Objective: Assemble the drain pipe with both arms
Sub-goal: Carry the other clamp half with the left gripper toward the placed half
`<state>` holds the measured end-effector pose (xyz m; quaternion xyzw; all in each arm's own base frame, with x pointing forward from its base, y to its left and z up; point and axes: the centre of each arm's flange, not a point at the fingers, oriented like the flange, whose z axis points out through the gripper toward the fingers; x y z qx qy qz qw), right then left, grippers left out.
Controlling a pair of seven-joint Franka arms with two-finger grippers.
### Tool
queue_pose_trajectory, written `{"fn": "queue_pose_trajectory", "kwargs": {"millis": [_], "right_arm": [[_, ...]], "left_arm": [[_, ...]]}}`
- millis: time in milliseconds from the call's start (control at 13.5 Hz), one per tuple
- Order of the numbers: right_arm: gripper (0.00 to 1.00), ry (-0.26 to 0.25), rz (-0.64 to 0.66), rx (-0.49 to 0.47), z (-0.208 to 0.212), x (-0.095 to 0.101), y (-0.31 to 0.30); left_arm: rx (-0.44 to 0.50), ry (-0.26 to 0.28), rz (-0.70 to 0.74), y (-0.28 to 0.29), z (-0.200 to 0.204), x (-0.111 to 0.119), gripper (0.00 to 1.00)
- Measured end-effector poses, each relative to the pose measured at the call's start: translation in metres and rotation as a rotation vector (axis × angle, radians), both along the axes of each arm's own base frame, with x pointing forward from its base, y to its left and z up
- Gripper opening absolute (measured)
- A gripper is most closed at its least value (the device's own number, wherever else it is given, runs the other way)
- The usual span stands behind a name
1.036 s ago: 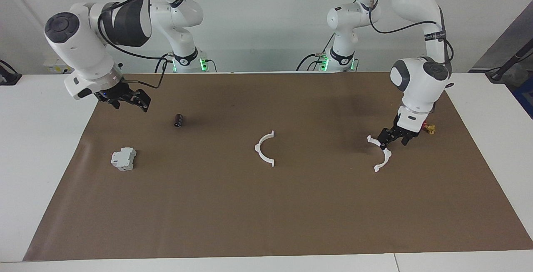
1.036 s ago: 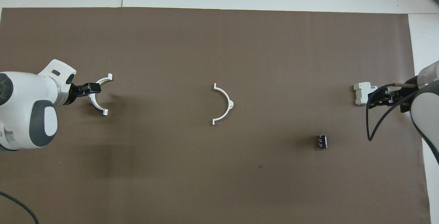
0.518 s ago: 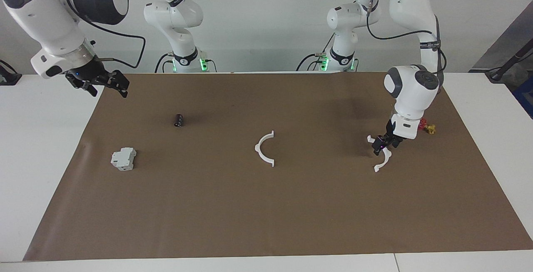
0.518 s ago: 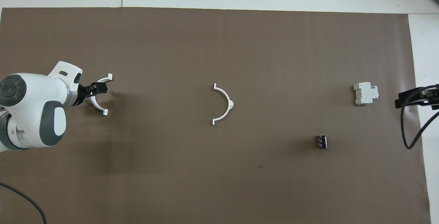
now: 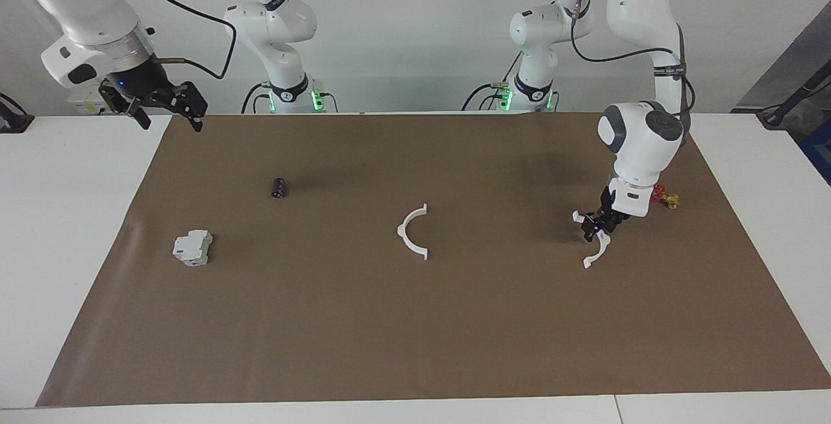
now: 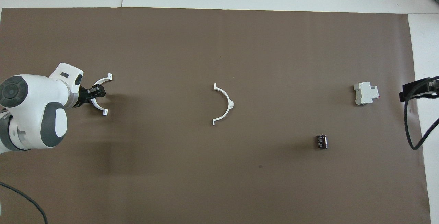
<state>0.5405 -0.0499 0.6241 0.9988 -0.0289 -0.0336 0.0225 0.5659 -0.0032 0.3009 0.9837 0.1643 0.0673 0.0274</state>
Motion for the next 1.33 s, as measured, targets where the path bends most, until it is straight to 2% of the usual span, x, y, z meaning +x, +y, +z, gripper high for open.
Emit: {"fn": "queue_pose_trajectory", "kwargs": {"millis": [74,296,518,666,814,1036,1331], "right_arm": [[1.00,0.006,0.008,0.000,-0.002,0.001,0.000],[1.00,0.013,0.035,0.000,-0.004,0.001,0.000],[1.00,0.008,0.027,0.012,-0.001,0.001,0.004],[1.00,0.008,0.027,0.012,-0.001,0.001,0.004],[1.00,0.008,0.027,0.012,-0.001,0.001,0.004],[1.00,0.009,0.027,0.012,-0.001,0.001,0.004],[1.00,0.025,0.036,0.011,-0.007,0.000,0.009]], "left_arm": [[0.000,0.006,0.001,0.000,-0.002,-0.001,0.44],[0.000,0.024,0.002,-0.001,0.004,0.002,0.07],[-0.011,0.044,0.050,-0.034,0.045,0.023,0.07],[-0.028,0.055,0.117,-0.099,0.074,0.028,0.07],[-0.042,0.057,0.163,-0.183,0.081,0.010,0.07],[-0.054,0.061,0.141,-0.289,0.081,-0.035,0.07],[-0.077,0.038,0.082,-0.332,0.074,-0.058,0.07]]}}
